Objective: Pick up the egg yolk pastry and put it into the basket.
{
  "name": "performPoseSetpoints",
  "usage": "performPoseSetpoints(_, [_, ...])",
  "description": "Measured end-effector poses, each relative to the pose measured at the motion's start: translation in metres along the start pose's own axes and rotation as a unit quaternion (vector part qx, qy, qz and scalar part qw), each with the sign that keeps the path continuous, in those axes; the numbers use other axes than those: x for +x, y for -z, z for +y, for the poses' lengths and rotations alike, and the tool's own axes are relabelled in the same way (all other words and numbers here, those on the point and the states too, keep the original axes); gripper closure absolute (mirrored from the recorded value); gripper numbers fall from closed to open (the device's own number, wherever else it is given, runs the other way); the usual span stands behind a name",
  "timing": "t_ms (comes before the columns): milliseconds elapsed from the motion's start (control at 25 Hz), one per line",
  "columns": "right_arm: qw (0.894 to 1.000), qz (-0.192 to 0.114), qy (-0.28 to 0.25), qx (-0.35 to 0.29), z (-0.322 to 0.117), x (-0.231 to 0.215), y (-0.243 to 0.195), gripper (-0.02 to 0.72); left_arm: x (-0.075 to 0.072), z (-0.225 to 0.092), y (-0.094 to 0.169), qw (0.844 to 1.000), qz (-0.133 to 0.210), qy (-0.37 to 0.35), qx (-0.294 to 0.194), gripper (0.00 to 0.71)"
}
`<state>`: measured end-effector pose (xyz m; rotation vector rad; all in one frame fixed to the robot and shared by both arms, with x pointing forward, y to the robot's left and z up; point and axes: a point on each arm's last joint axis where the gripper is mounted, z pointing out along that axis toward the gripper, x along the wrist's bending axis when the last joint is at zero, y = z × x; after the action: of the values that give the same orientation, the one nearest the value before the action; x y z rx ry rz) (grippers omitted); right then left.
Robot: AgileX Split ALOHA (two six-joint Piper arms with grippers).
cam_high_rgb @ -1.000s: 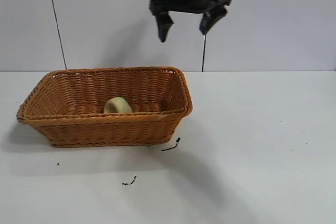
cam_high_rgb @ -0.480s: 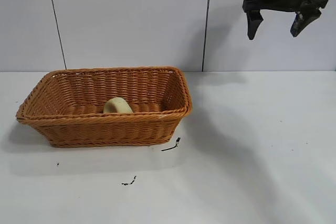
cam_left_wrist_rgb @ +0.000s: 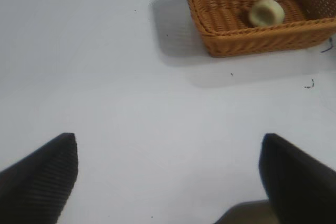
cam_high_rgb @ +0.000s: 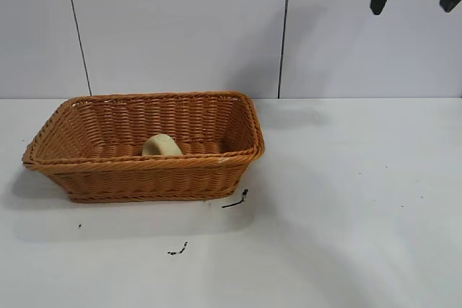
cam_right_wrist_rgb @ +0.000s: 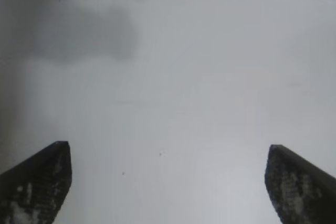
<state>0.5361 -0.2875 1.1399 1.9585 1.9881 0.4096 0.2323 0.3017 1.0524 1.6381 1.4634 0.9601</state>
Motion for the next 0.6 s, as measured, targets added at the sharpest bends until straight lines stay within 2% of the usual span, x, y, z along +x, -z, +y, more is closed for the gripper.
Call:
performPoseSetpoints(80, [1.0, 0.0, 0.0, -0.007, -0.036, -0.002, 0.02, 0.01, 0.0, 0.0, 0.0, 1.0, 0.0, 0.0, 0.0, 0.014])
performPoseSetpoints(280, [1.0, 0.001, 0.0, -0.012, -0.126, -0.004, 0.034, 0.01, 0.0, 0.0, 0.0, 1.0, 0.0, 0.0, 0.0, 0.014])
performPoseSetpoints(600, [0.991, 0.01, 0.004, -0.13, -0.241, -0.006, 0.027, 0.01, 0.0, 0.0, 0.0, 1.0, 0.0, 0.0, 0.0, 0.014])
